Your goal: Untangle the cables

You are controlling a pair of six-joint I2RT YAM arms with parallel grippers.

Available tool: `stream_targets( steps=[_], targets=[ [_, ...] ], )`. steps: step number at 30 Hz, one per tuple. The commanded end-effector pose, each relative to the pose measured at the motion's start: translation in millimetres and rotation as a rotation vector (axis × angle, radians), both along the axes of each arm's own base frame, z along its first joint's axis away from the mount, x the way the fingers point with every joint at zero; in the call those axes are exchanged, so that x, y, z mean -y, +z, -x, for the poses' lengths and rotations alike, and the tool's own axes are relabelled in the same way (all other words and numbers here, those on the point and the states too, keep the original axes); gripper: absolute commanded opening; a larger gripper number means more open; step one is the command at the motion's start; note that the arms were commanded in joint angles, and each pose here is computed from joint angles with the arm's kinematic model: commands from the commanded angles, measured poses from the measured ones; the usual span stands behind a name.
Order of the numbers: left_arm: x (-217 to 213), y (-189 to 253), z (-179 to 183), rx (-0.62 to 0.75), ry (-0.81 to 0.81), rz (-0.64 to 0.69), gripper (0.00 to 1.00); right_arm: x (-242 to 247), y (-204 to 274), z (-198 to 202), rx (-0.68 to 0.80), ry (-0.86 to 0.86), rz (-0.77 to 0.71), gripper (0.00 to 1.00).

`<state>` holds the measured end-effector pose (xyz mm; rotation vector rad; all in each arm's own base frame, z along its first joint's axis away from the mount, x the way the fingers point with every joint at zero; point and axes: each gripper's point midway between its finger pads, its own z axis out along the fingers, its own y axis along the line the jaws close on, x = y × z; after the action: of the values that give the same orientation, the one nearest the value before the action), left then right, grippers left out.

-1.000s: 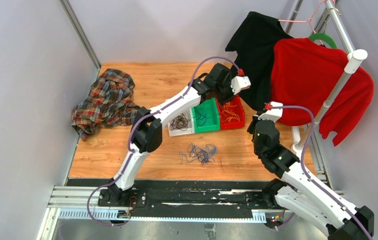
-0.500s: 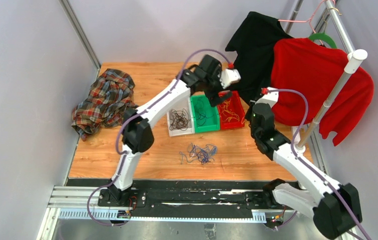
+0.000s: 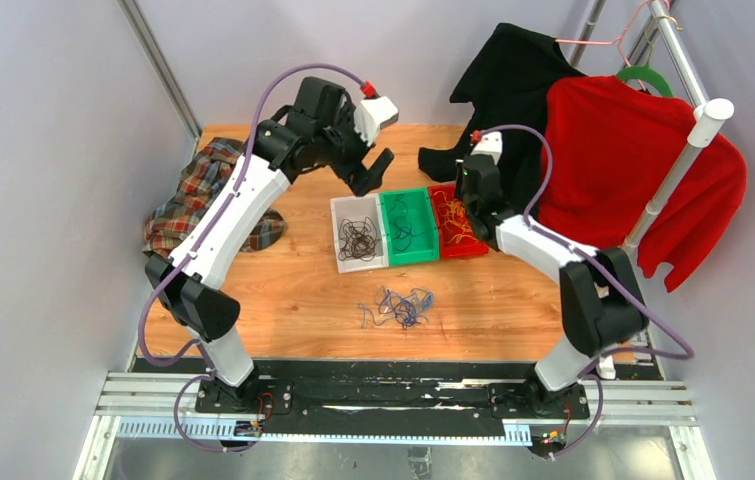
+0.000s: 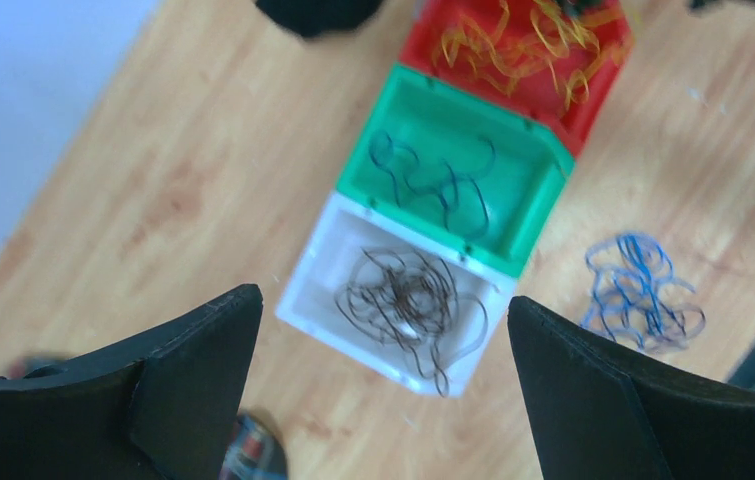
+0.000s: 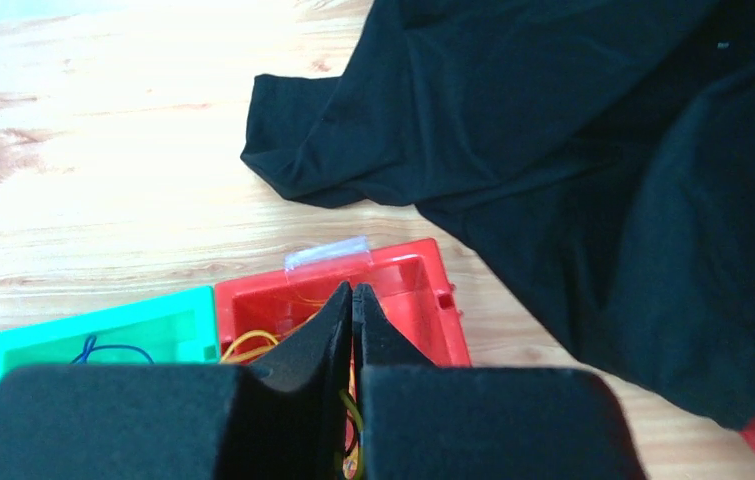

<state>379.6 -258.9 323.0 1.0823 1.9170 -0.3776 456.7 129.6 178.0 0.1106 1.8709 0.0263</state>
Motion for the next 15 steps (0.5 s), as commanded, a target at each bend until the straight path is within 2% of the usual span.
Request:
stream_targets(
  steps=[1, 3, 4, 6, 7, 8, 15],
  targets=[
    [-19.0, -38.0, 31.1, -0.164, -0.004, -0.052, 0.98, -11.2, -4.0, -26.8, -0.039, 0.063, 0.063, 0.04],
    [-24.2, -39.1, 36.7, -0.168, -0.002, -0.052, 0.98, -15.2, -8.2, -32.5, -0.094, 0.079, 0.094, 0.09],
    [-26.5, -39.8, 39.5, -0.175, -0.002, -0.049, 0.98, -15.7, -7.1, -33.7, -0.112, 0.080, 0.102, 0.16],
    [-30.3, -40.7, 43.7, -0.183, -0.002, -0.042, 0.98, -17.3, -7.7, -31.1, -0.153, 0.096, 0.115, 0.42],
    [-31.7, -41.9, 46.6, -0.188, -0.006, -0.041, 0.98, -19.2, -6.2, -29.1, -0.171, 0.114, 0.117, 0.61],
    [-32.8, -44.0, 48.1, -0.192, -0.009, -0.044, 0.98, -21.6, -5.2, -25.8, -0.190, 0.138, 0.122, 0.67],
    [-35.0, -46.4, 54.4, -0.198, -0.021, -0.044, 0.98, -17.8, 10.3, 4.3, -0.240, 0.165, 0.090, 0.71]
  ],
)
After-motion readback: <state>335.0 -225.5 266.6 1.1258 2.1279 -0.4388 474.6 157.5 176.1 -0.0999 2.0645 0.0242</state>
